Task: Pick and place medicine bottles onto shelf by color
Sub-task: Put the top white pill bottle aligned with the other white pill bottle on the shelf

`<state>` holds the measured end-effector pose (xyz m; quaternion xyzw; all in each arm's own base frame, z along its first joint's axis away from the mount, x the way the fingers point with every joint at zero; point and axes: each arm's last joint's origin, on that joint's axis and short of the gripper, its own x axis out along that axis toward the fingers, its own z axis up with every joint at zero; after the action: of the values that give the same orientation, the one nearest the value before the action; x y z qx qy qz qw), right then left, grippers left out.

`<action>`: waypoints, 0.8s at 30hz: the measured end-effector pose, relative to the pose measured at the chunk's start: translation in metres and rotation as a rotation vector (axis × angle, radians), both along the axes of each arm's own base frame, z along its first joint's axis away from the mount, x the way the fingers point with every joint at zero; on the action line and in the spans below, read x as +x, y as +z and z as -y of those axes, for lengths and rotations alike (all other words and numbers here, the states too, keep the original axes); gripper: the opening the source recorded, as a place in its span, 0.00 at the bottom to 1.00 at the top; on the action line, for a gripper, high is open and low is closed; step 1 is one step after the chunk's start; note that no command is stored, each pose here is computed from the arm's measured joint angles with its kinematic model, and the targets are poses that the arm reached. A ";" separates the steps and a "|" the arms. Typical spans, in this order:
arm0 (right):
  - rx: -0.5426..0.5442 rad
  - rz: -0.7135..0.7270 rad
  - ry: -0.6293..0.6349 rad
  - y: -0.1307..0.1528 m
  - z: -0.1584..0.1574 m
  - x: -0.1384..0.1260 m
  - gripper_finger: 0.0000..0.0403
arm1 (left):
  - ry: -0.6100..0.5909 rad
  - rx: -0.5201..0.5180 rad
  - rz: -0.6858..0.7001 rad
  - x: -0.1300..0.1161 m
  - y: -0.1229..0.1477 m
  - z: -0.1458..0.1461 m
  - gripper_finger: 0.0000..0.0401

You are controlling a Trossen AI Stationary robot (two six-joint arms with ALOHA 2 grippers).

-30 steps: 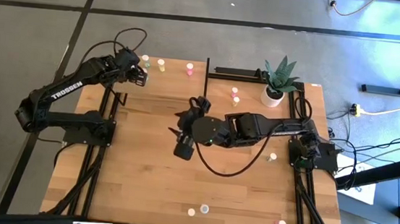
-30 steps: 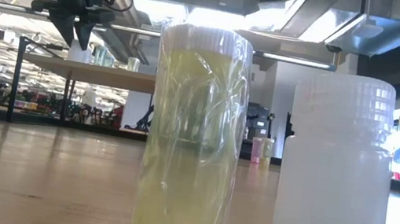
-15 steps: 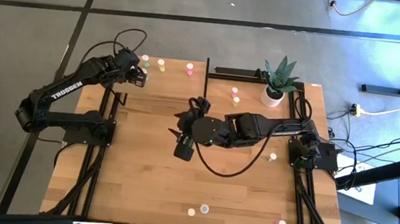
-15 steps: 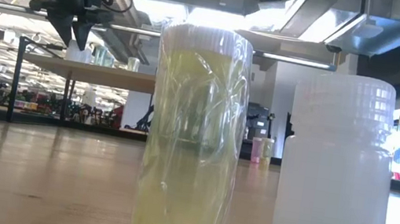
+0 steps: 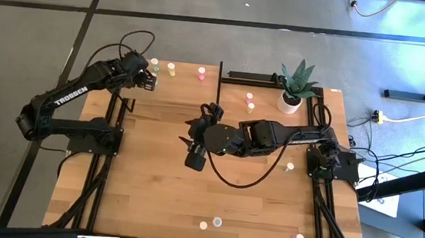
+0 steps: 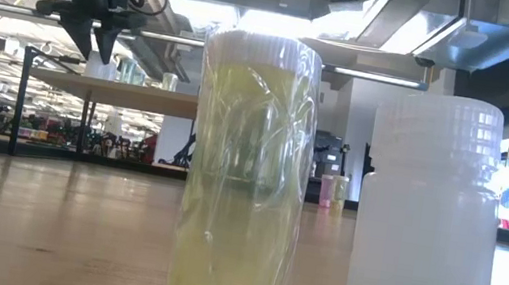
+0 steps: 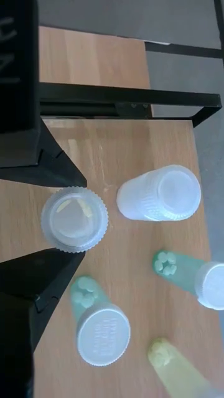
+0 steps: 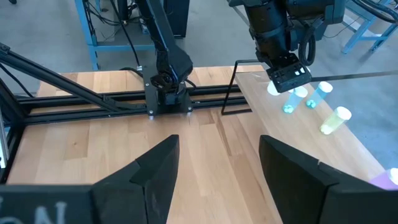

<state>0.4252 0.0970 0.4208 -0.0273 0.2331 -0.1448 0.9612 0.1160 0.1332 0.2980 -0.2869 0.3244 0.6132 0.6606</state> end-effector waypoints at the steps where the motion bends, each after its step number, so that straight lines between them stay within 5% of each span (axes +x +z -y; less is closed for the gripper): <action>1: 0.000 0.000 0.000 0.000 0.000 0.000 0.55 | 0.000 0.001 0.001 0.000 0.000 0.000 0.36; 24: -0.001 0.000 0.000 0.000 0.000 0.000 0.55 | 0.023 0.014 0.008 0.000 0.000 -0.001 0.54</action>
<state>0.4249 0.0969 0.4211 -0.0280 0.2329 -0.1450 0.9612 0.1161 0.1338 0.2984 -0.2882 0.3143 0.6218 0.6569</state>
